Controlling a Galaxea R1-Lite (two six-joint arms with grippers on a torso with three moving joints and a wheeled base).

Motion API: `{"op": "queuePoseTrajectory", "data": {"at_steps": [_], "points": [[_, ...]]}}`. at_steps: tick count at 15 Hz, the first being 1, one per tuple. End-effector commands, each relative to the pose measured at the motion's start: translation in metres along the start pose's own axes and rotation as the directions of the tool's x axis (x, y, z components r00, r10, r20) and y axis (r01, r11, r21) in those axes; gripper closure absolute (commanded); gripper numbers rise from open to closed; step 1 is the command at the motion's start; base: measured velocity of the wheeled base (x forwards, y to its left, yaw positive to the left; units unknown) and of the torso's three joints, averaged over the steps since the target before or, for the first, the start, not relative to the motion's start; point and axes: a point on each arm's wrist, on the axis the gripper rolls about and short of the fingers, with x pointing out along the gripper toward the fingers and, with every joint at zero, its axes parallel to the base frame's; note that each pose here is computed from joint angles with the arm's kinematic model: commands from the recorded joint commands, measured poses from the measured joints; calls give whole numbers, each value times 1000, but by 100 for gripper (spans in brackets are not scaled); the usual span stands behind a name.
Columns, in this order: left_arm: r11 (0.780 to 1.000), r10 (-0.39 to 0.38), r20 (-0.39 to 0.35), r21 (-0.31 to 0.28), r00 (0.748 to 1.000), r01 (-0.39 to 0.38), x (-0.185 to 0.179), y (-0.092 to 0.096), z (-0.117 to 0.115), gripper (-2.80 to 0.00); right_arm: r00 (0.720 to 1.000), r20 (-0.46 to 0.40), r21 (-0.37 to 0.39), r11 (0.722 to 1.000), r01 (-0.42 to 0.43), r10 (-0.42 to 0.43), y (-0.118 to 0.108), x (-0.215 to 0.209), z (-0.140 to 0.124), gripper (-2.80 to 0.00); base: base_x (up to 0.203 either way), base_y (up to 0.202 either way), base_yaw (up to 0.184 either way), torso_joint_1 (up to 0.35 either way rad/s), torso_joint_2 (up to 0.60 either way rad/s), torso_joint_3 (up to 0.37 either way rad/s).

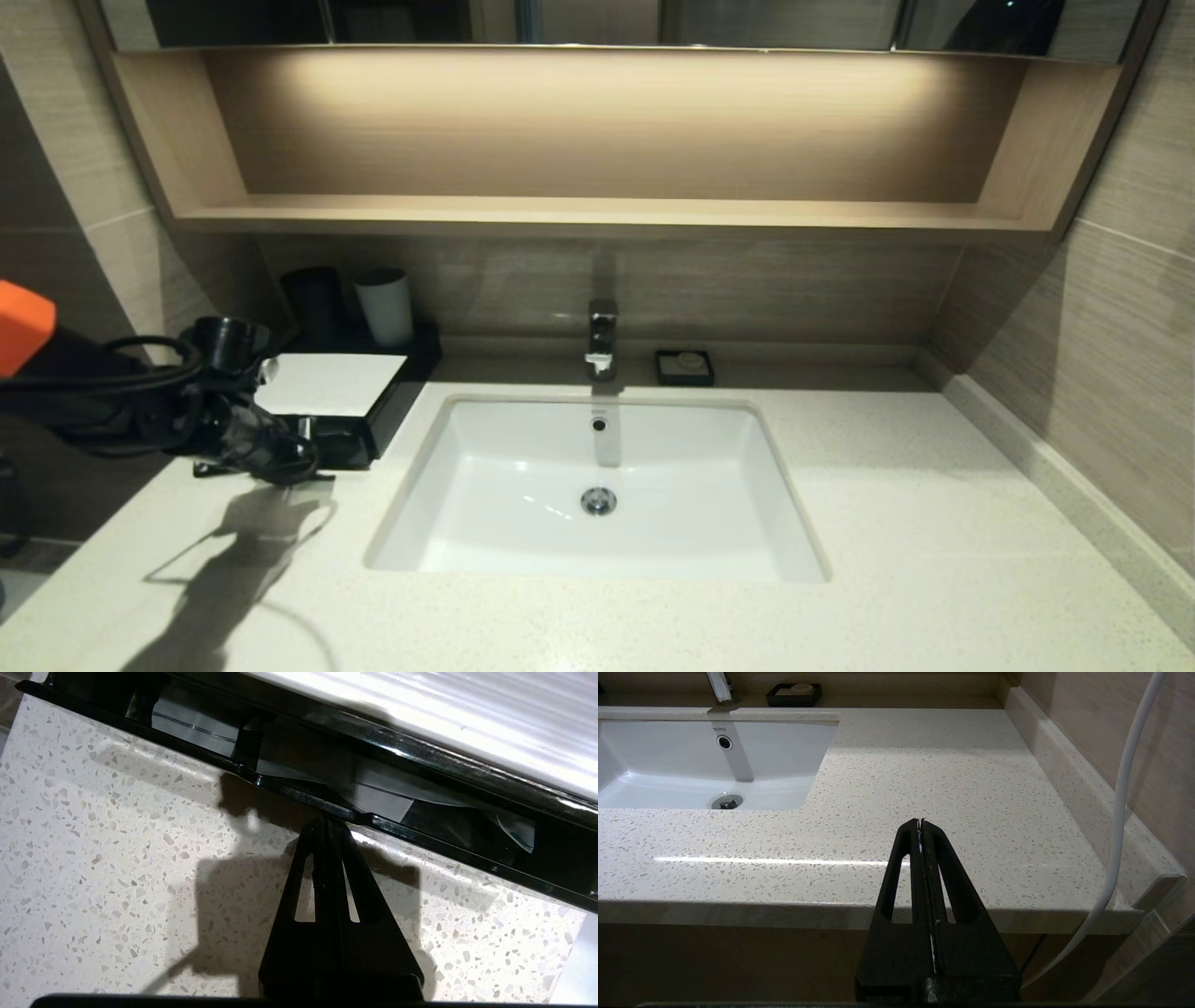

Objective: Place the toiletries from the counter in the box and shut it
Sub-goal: Close the drawer

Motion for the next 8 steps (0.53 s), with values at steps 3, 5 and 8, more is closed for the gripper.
{"op": "queuePoseTrajectory", "data": {"at_steps": [3, 5, 8], "points": [[1000, 0, 10, -4, 1000, 1, 2, -1, 2, 0, 1000, 0, 0, 1000, 0, 0, 0, 0, -1, 0, 0, 0, 0, 0, 0, 0], [1000, -3, 27, -6, 1000, 3, 3, -1, 4, 0, 1000, 2, 0, 1000, 0, 0, 0, 0, 0, 0, 0, 0, 0, 0, 0, 0], [1000, -4, 53, -12, 999, 5, 5, -2, 7, 0, 1000, 2, 0, 1000, 0, 0, 0, 0, -1, 0, 0, 0, 0, 0, 0, 0]]}}
